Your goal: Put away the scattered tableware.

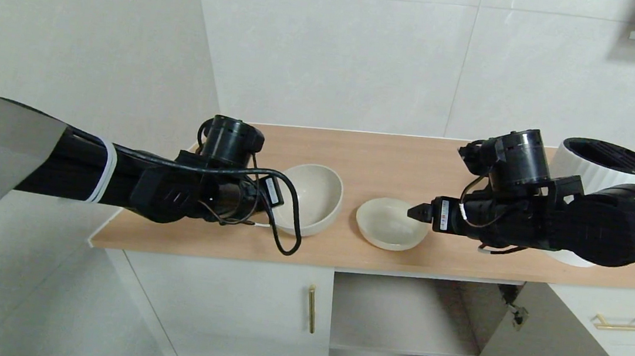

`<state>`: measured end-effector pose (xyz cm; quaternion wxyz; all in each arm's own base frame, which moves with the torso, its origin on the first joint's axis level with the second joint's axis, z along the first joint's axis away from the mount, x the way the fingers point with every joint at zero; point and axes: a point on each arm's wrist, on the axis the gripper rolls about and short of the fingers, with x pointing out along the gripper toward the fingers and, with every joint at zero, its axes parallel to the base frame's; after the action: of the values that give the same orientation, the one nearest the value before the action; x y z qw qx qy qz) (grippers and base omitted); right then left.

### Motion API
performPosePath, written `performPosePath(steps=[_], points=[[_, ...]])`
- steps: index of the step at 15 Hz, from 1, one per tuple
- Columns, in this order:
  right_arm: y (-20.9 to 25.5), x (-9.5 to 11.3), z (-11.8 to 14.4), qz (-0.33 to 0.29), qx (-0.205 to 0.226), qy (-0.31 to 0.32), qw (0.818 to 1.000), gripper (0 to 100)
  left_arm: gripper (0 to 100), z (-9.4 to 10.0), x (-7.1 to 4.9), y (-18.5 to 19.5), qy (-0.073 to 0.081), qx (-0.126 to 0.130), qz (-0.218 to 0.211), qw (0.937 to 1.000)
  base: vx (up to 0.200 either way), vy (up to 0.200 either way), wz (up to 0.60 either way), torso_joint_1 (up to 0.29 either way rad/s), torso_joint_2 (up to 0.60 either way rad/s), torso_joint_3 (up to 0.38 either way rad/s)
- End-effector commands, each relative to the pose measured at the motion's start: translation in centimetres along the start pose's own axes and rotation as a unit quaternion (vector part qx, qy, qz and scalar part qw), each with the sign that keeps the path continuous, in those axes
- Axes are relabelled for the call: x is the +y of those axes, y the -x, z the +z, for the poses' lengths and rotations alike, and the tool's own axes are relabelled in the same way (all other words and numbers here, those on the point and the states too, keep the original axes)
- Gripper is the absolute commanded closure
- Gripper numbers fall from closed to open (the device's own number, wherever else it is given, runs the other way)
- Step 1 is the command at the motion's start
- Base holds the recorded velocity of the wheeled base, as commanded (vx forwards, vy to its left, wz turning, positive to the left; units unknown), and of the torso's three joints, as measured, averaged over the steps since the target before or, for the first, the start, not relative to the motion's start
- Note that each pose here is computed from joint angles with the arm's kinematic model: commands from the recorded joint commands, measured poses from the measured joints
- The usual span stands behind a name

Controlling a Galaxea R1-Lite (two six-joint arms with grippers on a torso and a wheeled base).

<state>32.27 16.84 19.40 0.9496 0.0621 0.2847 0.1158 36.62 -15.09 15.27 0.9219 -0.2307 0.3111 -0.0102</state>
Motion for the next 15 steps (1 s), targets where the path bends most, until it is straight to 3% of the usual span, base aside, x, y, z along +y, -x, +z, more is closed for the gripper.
performPosePath(steps=[1,6,8,15], points=[[-0.1,0.1,0.1,0.001,-0.001,0.0,1.0,0,100,0.3,-0.1,0.5,0.001,-0.005,-0.004,1.0,0.0,0.0,0.0,0.0,0.0,0.0],[-4.0,1.1,-1.5,-0.075,0.002,0.014,0.997,0,100,0.7,-0.2,1.8,0.003,-0.014,-0.011,0.9998,0.0,0.0,0.0,0.0,0.0,0.0],[-5.4,1.2,-2.1,-0.101,-0.015,0.014,0.995,0,100,0.7,-0.2,2.1,0.002,-0.015,-0.011,0.9998,0.0,0.0,0.0,0.0,0.0,0.0],[-8.3,0.2,-2.5,-0.119,-0.033,0.003,0.992,0,100,0.6,-0.1,2.1,0.001,-0.013,-0.01,0.9999,0.0,0.0,0.0,0.0,0.0,0.0]])
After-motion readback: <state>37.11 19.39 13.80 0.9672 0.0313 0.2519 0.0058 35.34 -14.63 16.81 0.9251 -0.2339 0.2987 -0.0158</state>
